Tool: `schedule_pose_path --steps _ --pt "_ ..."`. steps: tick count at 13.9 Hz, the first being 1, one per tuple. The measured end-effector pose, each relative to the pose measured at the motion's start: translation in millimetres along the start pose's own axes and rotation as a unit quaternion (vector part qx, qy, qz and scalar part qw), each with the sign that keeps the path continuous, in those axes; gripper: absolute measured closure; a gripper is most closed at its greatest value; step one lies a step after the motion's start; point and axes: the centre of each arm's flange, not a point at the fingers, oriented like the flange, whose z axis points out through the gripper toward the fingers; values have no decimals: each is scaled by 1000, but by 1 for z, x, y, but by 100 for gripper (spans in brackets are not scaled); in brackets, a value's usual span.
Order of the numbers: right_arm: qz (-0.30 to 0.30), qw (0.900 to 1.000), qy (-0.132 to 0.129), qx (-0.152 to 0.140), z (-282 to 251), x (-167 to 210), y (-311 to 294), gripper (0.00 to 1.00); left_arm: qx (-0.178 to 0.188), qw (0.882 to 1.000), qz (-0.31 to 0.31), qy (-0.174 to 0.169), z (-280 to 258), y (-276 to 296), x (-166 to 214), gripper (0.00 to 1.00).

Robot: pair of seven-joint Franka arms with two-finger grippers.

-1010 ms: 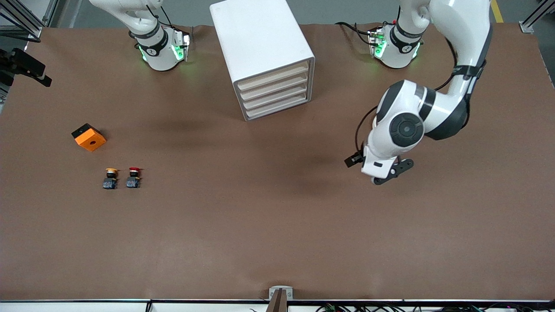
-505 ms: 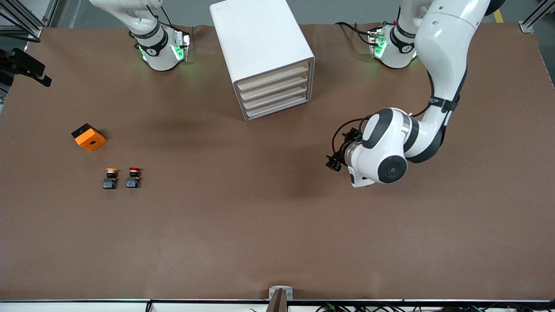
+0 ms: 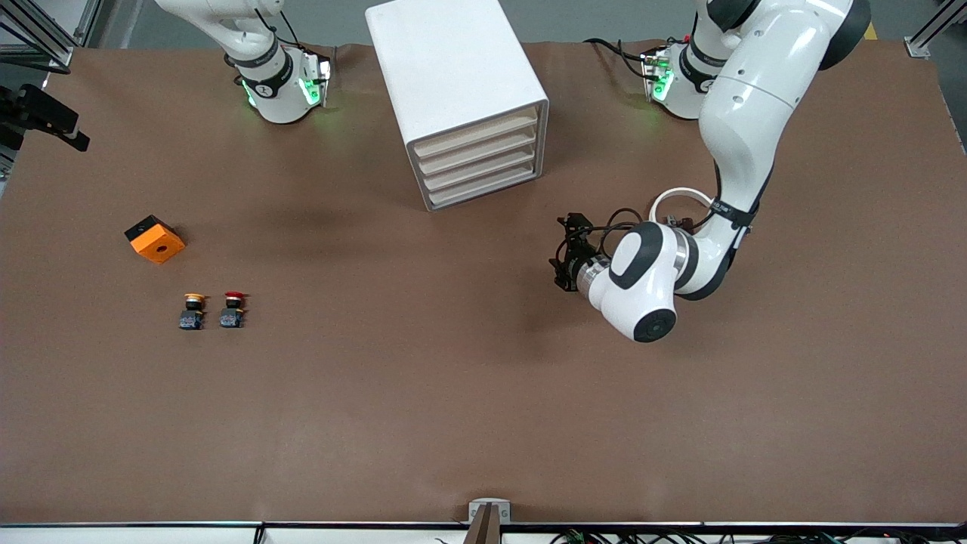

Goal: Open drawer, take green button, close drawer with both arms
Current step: 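Grasp the drawer front with the left gripper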

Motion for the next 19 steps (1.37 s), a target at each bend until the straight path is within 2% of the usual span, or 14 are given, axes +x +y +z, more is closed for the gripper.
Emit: schedule_pose_path --steps 2,6,9,11,13,14,15,16,18,19 --pt "1 1000 0 0 0 0 1 0 50 997 -56 -26 13 6 2 0" --pt "1 1000 0 0 0 0 1 0 150 976 -148 -53 57 24 12 0" --pt "1 1000 1 0 0 0 1 0 219 957 -181 -60 86 24 7 0" --pt "1 1000 2 0 0 0 1 0 256 947 -188 -44 104 18 3 0" --pt "1 1000 4 0 -1 1 1 0 272 944 -184 -30 114 12 -1 20" --pt "1 1000 4 -1 -1 1 1 0 275 944 -183 -26 117 10 -4 33" --pt "1 1000 5 -2 -1 1 2 0 276 943 -182 -23 119 9 -5 38" --pt "1 1000 5 -4 -1 1 2 0 279 943 -181 -20 121 7 -6 38" --pt "1 1000 7 -6 -1 2 3 0 285 942 -179 -11 125 4 -8 53" --pt "2 1000 8 -7 -2 2 3 0 285 942 -179 -8 126 3 -9 54"
